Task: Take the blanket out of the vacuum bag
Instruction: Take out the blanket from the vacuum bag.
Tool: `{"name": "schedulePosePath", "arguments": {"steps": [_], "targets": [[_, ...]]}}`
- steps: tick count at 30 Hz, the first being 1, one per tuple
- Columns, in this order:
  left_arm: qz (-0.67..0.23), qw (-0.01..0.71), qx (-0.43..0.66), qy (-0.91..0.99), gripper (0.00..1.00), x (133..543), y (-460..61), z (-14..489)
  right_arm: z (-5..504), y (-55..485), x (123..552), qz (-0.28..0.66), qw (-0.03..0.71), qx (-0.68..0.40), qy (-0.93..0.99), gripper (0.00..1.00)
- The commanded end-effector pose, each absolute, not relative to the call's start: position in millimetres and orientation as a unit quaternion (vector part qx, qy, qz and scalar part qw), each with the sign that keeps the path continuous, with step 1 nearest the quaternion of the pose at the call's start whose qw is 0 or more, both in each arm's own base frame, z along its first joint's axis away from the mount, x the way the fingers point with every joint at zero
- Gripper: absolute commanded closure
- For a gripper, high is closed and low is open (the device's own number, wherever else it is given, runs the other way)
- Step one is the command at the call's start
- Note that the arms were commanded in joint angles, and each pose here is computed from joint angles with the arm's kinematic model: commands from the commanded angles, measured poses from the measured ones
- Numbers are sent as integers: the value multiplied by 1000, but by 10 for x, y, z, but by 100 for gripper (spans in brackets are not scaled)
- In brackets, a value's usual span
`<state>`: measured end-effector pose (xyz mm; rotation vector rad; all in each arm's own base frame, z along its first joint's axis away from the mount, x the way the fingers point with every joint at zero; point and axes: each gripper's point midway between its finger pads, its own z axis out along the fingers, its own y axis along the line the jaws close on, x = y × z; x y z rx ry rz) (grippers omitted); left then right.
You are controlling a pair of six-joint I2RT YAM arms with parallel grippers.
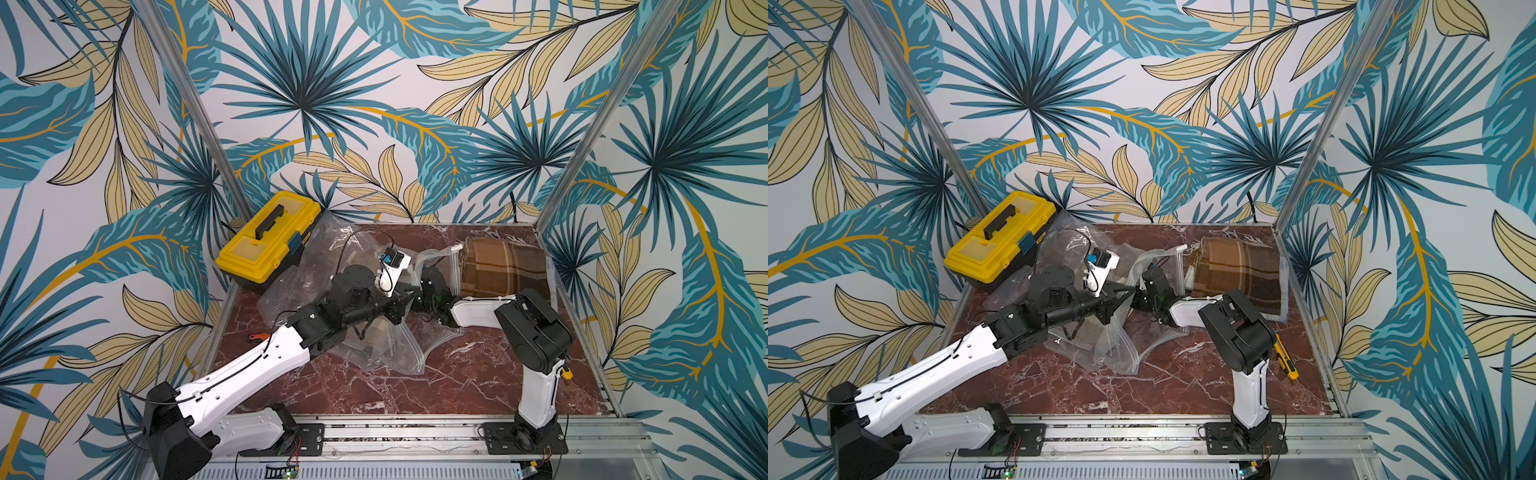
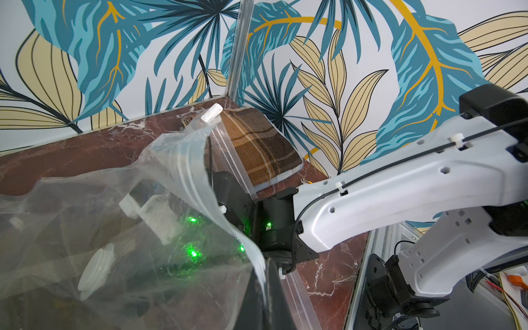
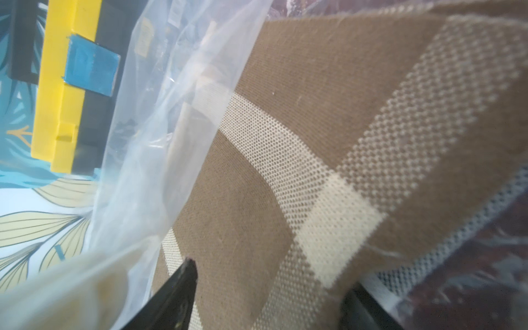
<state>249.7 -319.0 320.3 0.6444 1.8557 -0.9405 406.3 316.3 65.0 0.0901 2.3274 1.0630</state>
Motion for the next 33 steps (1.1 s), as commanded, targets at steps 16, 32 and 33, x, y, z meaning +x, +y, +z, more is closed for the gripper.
{"name": "schedulePosePath", "arguments": {"steps": [16,32,33], "targets": [[-391,478,267,740,100,2502,-3236,3285,826,3413,4094,439,293,1,850,73],[-389,476,266,742,100,2505,-3233,3272,687,3546,4300,422,286,-11,860,65],[-388,476,267,742,100,2507,-3236,3271,682,3560,4312,424,285,-10,860,65]]}}
